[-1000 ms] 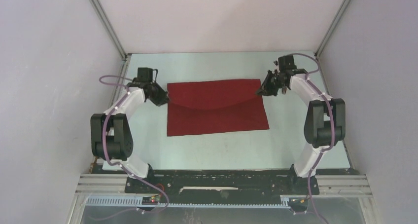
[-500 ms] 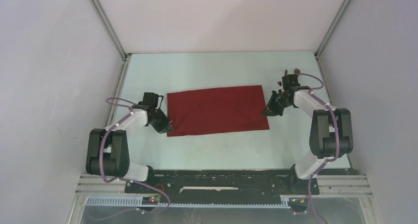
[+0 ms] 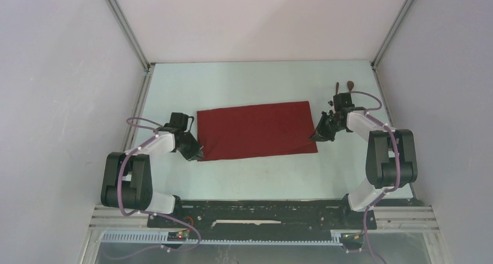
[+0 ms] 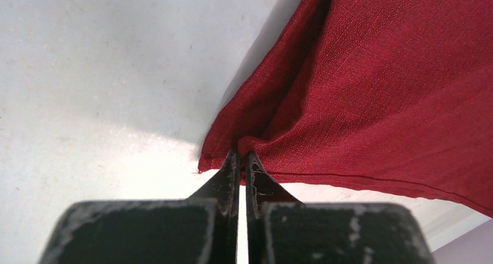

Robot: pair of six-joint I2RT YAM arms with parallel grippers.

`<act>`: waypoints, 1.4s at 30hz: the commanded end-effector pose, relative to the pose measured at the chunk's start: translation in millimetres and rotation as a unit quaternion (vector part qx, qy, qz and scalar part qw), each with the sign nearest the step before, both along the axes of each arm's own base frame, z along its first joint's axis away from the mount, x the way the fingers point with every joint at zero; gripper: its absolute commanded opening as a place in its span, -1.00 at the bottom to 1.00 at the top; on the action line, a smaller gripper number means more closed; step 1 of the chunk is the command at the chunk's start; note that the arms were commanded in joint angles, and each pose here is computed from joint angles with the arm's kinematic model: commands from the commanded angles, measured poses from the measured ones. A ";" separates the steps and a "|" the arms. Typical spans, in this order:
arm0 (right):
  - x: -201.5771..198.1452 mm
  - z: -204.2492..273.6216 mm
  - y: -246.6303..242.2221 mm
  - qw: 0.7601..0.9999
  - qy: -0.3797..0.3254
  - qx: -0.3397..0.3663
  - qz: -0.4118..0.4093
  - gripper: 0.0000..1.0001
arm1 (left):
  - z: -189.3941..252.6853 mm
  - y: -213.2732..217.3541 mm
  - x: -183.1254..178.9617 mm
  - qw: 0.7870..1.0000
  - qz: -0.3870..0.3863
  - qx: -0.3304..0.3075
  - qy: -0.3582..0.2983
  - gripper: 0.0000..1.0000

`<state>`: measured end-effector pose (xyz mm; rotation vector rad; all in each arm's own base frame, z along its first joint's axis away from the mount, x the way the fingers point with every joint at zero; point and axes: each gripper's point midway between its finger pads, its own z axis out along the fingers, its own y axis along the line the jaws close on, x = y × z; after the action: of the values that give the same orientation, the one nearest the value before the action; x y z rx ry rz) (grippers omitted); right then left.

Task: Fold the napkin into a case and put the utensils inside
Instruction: Fold and flatten the napkin at the center of the board.

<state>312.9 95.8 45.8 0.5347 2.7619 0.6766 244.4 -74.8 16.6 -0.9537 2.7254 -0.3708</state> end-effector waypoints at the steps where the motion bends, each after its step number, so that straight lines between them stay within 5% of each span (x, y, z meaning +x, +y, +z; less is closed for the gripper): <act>1: -1.3 -1.1 -5.8 1.000 -0.014 -0.010 0.001 -1.00 | -2.9 2.5 -3.1 1.000 -0.010 0.012 -0.003 -1.00; 42: -20.1 -23.6 -10.8 1.000 0.008 -0.009 -0.009 -1.00 | -9.0 12.5 -16.6 0.999 -0.013 0.040 0.008 -1.00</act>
<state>290.7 90.1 27.7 0.5721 2.7794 0.6728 231.2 -67.9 15.4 -0.9258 2.7291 -0.3112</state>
